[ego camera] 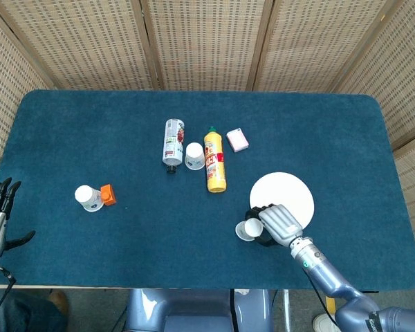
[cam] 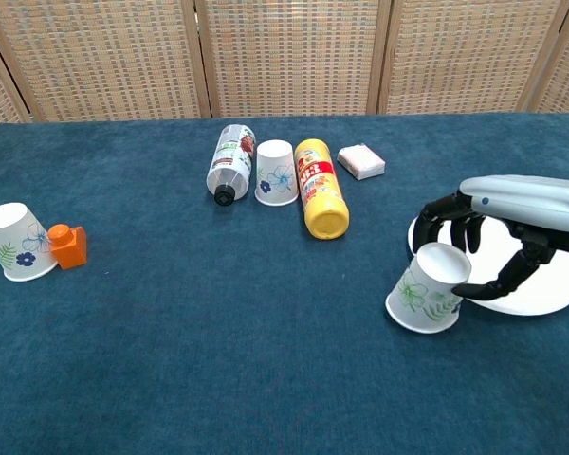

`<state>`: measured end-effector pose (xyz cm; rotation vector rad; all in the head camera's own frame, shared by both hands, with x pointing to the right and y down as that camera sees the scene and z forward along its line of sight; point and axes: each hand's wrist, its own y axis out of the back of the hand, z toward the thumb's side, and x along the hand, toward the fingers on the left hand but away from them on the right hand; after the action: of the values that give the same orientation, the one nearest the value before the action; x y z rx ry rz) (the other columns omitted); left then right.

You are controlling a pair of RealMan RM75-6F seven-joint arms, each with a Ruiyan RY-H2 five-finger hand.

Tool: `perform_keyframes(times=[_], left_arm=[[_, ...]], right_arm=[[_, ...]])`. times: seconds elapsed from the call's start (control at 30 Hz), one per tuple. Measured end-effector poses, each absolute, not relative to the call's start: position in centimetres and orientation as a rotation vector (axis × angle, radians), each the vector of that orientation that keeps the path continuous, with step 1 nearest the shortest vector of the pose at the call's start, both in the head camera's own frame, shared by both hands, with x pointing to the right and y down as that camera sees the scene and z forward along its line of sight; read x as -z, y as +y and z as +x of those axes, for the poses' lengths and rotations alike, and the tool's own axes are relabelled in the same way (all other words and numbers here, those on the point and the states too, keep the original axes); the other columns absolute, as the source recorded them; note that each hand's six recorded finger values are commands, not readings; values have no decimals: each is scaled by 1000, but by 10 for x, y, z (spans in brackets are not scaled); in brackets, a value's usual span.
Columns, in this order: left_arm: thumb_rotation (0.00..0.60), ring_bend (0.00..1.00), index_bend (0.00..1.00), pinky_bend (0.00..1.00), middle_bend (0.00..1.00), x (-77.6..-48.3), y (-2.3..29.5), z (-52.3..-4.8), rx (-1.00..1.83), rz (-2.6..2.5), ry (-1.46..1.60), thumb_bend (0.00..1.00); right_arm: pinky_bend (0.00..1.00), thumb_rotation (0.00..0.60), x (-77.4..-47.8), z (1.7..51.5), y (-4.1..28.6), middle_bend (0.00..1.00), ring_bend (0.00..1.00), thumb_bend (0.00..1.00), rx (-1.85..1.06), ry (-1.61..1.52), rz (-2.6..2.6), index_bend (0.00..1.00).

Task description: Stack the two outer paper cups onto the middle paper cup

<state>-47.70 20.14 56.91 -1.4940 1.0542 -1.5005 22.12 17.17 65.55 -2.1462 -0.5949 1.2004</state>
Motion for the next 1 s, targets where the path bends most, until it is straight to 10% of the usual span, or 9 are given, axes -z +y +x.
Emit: perform_keyframes(times=[0.57, 1.0], left_arm=[[600, 0, 0, 0, 0, -579, 194, -481, 1535, -1497, 1061, 0], [600, 0, 0, 0, 0, -591, 186, -491, 1606, -1478, 1076, 0]], right_arm=[[457, 600, -582, 171, 57, 515, 474, 571, -1052, -869, -2092, 477], [457, 600, -601, 107, -27, 515, 474, 574, -1182, -923, -2039, 477]])
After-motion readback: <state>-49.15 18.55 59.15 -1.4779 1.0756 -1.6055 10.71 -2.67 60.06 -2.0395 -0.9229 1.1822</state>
